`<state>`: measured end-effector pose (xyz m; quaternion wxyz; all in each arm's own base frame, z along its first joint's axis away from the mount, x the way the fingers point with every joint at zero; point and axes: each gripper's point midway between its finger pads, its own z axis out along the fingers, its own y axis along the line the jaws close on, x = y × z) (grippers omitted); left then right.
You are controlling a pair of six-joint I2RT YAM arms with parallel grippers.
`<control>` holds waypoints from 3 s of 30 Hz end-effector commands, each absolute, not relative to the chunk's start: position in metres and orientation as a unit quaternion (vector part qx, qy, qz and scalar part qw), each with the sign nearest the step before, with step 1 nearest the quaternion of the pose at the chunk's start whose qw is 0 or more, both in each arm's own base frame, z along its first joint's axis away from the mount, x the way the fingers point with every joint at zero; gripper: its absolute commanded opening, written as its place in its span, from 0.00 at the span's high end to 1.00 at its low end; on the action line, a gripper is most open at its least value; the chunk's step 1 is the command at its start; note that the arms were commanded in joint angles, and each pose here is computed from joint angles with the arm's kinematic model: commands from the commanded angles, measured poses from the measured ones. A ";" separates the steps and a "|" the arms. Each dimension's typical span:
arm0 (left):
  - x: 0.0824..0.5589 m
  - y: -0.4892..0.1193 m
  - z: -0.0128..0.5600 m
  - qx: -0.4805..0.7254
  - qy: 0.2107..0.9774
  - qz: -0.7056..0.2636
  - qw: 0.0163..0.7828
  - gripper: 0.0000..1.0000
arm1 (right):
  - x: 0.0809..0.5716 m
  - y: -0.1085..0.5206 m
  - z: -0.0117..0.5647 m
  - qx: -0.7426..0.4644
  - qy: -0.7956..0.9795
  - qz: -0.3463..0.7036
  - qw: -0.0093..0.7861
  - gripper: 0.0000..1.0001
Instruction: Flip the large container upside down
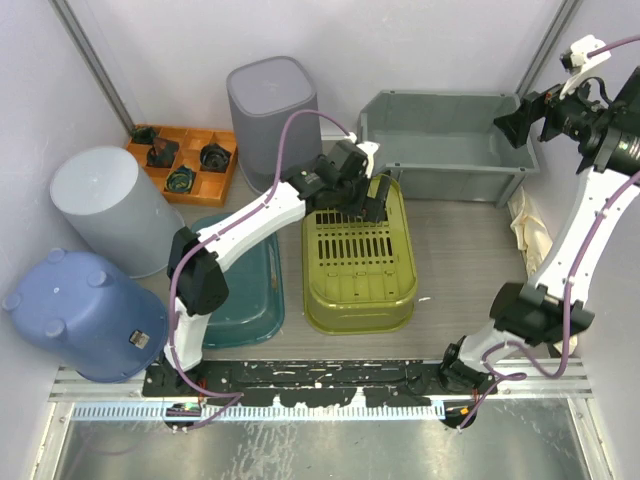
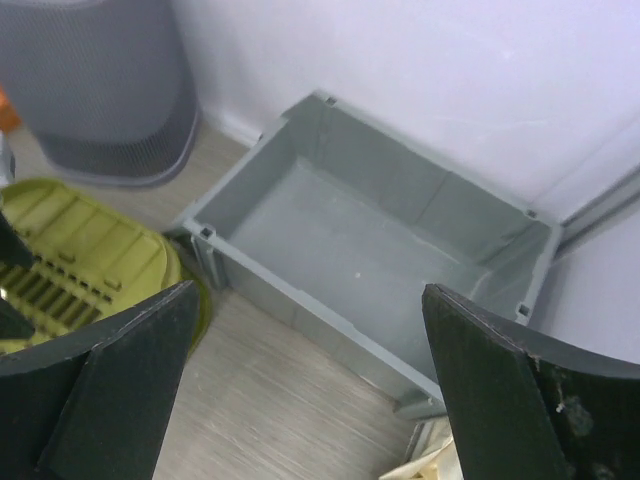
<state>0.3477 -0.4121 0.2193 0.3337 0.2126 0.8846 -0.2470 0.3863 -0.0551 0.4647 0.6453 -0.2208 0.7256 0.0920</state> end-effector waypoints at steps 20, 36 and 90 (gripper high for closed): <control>0.289 -0.382 0.143 0.220 0.909 -0.225 0.272 0.01 | 0.453 -0.045 0.212 -0.554 0.756 0.093 0.337 0.00; 0.246 -0.333 0.097 0.186 0.942 -0.185 0.210 0.01 | 0.487 -0.026 0.140 -0.620 0.727 0.045 0.292 0.00; 0.238 -0.251 0.112 0.142 0.956 -0.087 0.243 0.02 | 0.429 0.068 0.419 0.067 0.561 0.755 0.332 0.99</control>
